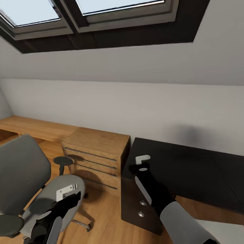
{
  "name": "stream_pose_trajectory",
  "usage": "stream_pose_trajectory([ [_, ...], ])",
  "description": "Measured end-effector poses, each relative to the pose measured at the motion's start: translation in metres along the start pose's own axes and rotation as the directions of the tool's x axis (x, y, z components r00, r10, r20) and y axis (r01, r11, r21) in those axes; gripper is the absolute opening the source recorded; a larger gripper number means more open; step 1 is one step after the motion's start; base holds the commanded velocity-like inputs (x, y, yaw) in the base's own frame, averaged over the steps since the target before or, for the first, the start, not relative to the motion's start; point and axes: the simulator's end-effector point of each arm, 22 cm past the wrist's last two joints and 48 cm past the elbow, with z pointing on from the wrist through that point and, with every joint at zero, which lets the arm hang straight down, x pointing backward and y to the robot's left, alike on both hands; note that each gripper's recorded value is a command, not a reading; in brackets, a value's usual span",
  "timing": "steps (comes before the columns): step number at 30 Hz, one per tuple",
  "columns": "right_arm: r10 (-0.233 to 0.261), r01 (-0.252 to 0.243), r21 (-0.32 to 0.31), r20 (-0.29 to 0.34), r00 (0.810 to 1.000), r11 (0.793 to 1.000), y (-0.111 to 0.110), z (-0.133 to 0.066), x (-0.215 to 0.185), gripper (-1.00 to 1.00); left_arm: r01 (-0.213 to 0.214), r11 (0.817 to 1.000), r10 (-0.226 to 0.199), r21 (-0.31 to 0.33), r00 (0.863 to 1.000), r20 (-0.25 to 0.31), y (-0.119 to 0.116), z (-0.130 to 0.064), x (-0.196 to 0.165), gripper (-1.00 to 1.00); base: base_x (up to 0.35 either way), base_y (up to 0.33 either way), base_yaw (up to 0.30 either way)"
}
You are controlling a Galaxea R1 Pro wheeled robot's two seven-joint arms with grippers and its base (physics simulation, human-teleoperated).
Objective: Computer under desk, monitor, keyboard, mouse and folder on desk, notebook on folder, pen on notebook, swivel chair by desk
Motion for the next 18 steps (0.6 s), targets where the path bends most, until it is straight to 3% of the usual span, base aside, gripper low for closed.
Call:
stream_pose_trajectory([
  [13, 0.001, -0.001, -0.001, -0.001, 1.0, 1.0, 0.0001, 0.0001, 0.0003, 1.0, 0.0, 1.0, 0.0, 0.0, 1.0, 0.002, -0.0001, -0.0003, -0.0008, 1.0, 0.225, 0.018, 0.0],
  [18, -0.001, 0.001, 0.001, 0.001, 1.0, 1.0, -0.0002, 0.0006, 0.0002, 1.0, 0.002, 1.0, -0.002, 0.0, 1.0, 0.007, 0.0, -0.0008, -0.003, 1.0, 0.094, 0.0, 0.0],
])
